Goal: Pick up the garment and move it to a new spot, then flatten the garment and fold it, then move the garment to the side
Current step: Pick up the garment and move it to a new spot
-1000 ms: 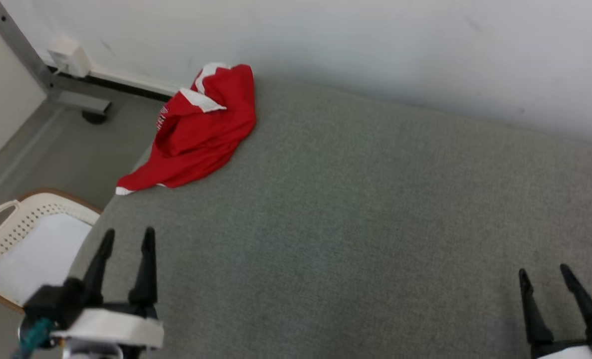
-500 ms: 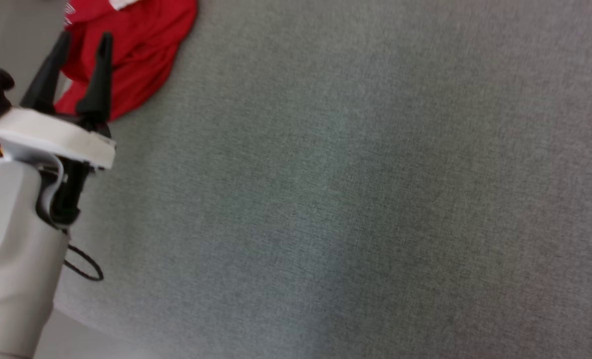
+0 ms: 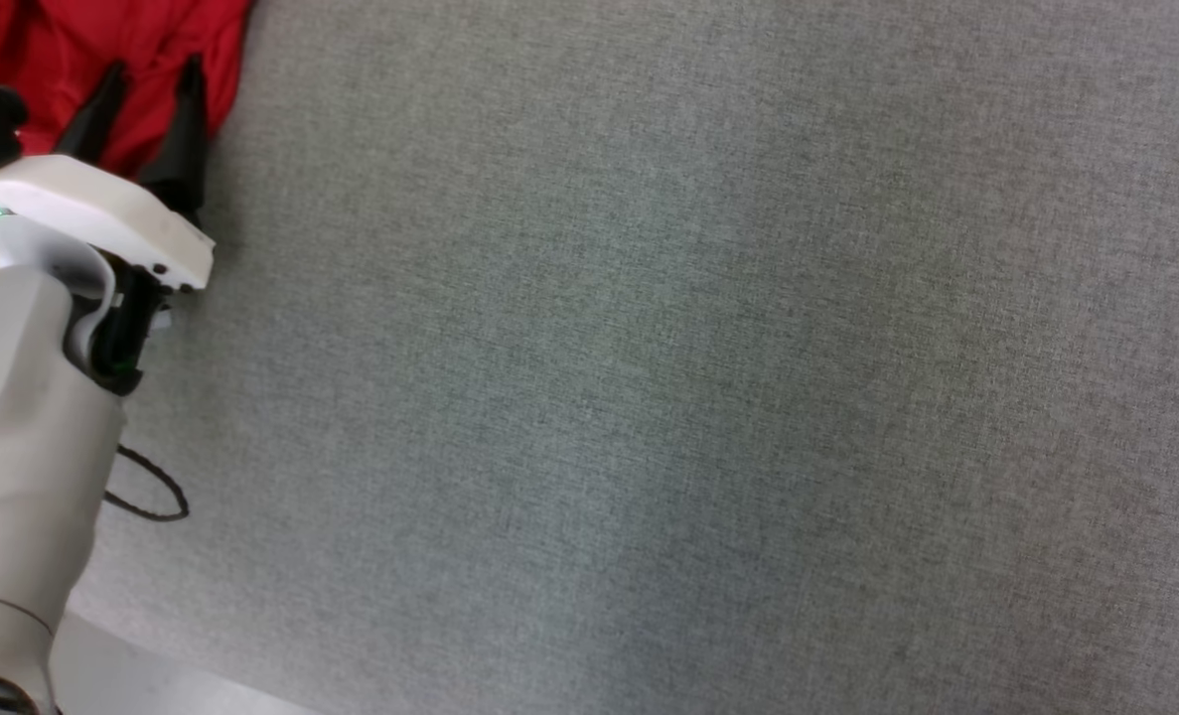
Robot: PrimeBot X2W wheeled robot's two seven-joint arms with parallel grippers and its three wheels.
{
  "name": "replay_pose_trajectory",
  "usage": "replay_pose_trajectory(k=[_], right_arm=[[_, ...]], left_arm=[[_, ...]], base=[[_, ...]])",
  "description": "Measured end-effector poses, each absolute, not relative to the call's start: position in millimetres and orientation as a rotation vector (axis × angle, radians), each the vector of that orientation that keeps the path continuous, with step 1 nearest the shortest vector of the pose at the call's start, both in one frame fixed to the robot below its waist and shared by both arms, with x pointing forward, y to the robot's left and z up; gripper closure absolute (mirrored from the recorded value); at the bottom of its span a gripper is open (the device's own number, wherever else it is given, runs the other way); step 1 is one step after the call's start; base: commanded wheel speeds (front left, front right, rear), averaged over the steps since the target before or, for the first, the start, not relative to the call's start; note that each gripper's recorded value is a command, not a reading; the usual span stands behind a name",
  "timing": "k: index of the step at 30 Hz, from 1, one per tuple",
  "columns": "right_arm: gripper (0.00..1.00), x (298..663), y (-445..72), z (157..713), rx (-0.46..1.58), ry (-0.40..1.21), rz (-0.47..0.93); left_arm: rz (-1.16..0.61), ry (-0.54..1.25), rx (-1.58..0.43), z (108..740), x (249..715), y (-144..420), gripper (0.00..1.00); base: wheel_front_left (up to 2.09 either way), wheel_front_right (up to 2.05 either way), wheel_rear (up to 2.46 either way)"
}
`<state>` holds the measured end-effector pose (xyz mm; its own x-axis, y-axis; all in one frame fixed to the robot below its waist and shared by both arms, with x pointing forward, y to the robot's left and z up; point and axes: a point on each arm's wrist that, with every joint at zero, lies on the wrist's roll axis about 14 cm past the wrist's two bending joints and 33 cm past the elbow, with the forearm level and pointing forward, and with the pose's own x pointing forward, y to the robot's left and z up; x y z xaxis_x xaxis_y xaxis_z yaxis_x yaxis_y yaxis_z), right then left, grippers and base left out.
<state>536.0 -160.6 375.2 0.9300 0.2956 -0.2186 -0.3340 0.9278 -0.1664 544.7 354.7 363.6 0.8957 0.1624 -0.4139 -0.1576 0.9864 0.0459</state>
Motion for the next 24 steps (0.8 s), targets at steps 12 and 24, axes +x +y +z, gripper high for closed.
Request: replay_pose_trajectory(k=[12, 24], right_arm=[[0.00, 531, -169, 378, -0.217, 0.213, 0.306], [0.00, 511, -156, 389, -0.129, 0.205, 0.296]], left_arm=[[0.153, 0.489, -0.011, 351, 548, 347, 1.00], [0.016, 0.227, -0.118, 447, 564, 309, 1.00]], base=[[0.00, 0.00, 0.00], [0.00, 0.00, 0.00]])
